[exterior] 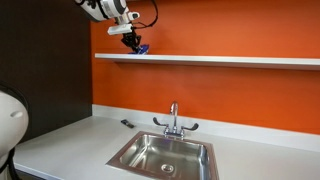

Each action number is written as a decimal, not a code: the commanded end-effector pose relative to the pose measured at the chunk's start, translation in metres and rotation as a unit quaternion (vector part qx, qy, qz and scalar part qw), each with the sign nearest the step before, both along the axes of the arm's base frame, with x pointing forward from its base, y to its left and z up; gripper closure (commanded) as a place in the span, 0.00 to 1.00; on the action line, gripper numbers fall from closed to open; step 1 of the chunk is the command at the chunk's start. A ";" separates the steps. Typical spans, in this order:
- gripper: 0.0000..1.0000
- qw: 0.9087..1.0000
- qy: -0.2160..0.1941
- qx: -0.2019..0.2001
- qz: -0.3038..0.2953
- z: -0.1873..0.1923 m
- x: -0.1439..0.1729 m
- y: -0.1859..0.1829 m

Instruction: Put the blue Doritos packet on the bottom shelf

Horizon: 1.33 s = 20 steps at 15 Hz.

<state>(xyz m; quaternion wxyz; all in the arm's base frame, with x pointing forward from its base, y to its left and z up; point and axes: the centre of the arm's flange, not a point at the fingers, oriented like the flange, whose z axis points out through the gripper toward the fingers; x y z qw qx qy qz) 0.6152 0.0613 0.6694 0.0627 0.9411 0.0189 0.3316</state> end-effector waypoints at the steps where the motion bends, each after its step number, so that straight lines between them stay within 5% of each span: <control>1: 0.48 1.000 0.006 -0.009 -0.014 0.006 0.015 -0.006; 8: 0.00 1.000 -0.005 -0.011 -0.021 0.010 0.008 -0.013; 20: 0.00 0.999 -0.021 -0.024 -0.017 0.034 -0.060 0.008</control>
